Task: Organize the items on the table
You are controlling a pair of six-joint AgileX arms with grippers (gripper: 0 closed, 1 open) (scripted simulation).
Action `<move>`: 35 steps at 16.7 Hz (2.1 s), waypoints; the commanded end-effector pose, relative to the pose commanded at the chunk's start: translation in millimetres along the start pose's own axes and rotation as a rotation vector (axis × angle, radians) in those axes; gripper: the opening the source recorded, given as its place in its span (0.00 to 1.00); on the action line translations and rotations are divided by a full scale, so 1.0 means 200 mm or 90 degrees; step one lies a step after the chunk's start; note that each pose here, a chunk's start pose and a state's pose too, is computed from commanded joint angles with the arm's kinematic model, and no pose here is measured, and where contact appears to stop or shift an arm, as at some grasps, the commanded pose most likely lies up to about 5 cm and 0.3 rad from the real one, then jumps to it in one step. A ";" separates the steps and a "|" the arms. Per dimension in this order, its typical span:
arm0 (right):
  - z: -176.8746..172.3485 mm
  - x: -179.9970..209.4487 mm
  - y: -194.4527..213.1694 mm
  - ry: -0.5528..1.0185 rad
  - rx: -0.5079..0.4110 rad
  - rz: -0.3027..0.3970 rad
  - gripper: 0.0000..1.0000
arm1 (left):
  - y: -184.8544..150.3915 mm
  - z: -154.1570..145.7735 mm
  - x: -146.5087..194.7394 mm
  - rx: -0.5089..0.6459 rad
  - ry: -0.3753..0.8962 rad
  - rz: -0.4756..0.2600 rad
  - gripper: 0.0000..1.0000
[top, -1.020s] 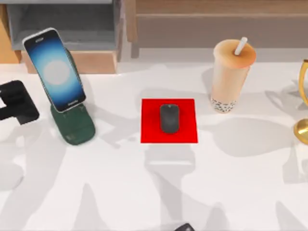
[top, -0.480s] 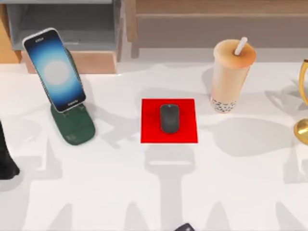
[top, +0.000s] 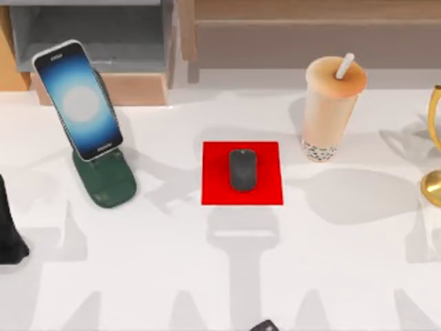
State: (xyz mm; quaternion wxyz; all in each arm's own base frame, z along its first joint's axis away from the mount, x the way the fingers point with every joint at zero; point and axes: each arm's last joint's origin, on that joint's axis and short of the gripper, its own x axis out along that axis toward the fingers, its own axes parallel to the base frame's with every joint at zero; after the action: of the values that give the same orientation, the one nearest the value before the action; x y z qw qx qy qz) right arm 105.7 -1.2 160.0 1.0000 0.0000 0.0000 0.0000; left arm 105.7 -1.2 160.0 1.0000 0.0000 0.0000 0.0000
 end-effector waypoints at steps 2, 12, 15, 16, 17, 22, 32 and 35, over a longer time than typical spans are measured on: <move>0.01 0.01 0.01 -0.004 -0.001 0.013 1.00 | 0.00 0.00 0.00 0.000 0.000 0.000 1.00; 0.12 0.22 0.25 0.022 -0.022 0.115 1.00 | 0.00 0.00 0.00 0.000 0.000 0.000 1.00; 0.10 0.35 0.40 0.041 -0.036 0.127 1.00 | 0.00 0.00 0.00 0.000 0.000 0.000 1.00; 0.08 0.39 0.45 0.048 -0.041 0.127 1.00 | 0.00 0.00 0.00 0.000 0.000 0.000 1.00; 0.06 0.44 0.51 0.054 -0.046 0.125 1.00 | 0.00 0.00 0.00 0.000 0.000 0.000 1.00; -0.17 0.66 0.75 0.068 -0.060 0.078 1.00 | 0.00 0.00 0.00 0.000 0.000 0.000 1.00; -0.42 0.92 0.92 -0.001 -0.011 -0.010 1.00 | 0.00 0.00 0.00 0.000 0.000 0.000 1.00; -0.42 0.92 0.91 0.001 -0.012 -0.010 1.00 | 0.00 0.00 0.00 0.000 0.000 0.000 1.00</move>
State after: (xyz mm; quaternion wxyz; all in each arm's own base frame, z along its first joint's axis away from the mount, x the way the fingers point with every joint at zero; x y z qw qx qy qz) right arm 288.8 181.1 76.3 0.9999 -0.0097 0.0009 -0.0081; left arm 105.7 -1.2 160.0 1.0000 0.0000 0.0000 0.0000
